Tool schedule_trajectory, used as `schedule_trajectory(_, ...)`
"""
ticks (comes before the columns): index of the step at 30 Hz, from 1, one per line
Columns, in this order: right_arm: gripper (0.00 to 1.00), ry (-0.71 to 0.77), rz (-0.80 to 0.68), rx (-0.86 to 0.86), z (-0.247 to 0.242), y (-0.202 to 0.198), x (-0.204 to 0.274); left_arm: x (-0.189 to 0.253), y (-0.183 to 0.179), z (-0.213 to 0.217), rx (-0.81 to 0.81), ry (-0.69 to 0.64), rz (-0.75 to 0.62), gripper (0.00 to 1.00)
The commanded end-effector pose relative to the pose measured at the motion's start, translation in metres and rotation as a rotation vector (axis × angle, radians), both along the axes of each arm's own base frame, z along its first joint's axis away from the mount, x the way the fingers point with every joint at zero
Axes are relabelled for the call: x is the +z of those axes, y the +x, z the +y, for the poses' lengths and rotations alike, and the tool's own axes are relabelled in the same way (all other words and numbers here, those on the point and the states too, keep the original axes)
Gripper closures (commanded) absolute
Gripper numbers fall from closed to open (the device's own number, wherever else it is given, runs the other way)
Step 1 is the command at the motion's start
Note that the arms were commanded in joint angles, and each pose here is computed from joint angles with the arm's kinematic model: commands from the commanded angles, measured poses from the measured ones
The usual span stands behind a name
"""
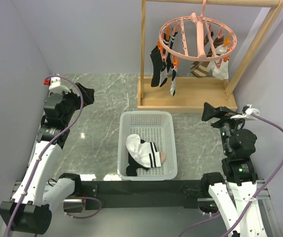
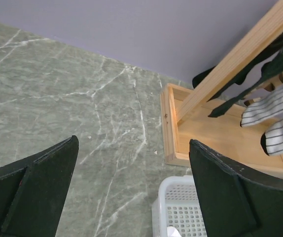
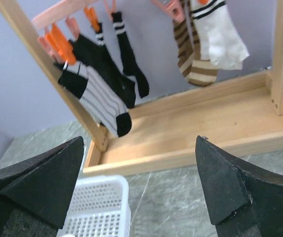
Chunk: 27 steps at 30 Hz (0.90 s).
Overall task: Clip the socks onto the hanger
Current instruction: Open the clamp at the hanger.
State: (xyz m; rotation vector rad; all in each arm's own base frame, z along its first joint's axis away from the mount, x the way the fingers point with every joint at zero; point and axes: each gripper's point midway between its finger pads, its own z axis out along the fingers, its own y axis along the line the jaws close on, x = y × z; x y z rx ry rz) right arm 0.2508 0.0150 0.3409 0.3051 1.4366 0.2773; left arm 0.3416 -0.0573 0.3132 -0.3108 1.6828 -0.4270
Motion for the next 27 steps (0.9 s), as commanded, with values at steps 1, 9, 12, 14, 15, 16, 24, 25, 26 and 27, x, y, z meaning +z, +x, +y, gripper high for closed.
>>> schedule_trajectory(1, 0.00, -0.048, 0.024, 0.077, 0.013, 0.001, -0.009, 0.012, -0.006, -0.011, -0.071, -0.002, -0.054, 0.01)
schedule_trajectory(9, 0.00, -0.064, 0.039, 0.133, 0.023, 0.006, -0.021, 0.001, -0.020, -0.063, -0.389, 0.086, -0.062, 0.01)
schedule_trajectory(12, 0.00, -0.046, 0.034, 0.135, 0.024, 0.010, -0.020, -0.009, -0.024, -0.083, -0.480, 0.136, -0.029, 0.01)
schedule_trajectory(14, 0.00, -0.032, 0.032, 0.151, 0.028, 0.014, -0.026, -0.014, -0.033, -0.108, -0.576, 0.181, -0.020, 0.01)
schedule_trajectory(15, 0.00, -0.028, 0.005, 0.156, 0.029, 0.016, -0.023, -0.016, -0.038, -0.115, -0.615, 0.229, -0.017, 0.02)
schedule_trajectory(16, 0.00, -0.022, 0.014, 0.164, 0.031, 0.019, -0.030, -0.019, -0.042, -0.124, -0.651, 0.252, -0.014, 0.03)
schedule_trajectory(24, 0.00, -0.025, 0.052, 0.155, 0.030, 0.032, -0.042, -0.051, -0.075, -0.207, -1.054, 0.425, 0.018, 0.11)
schedule_trajectory(25, 0.00, -0.022, 0.060, 0.159, 0.031, 0.033, -0.046, -0.046, -0.075, -0.215, -1.075, 0.452, 0.003, 0.12)
schedule_trajectory(26, 0.01, -0.021, 0.063, 0.163, 0.032, 0.033, -0.048, -0.064, -0.080, -0.228, -1.122, 0.492, 0.055, 0.13)
schedule_trajectory(27, 0.00, -0.018, 0.065, 0.165, 0.032, 0.033, -0.050, -0.070, -0.080, -0.233, -1.149, 0.544, 0.052, 0.16)
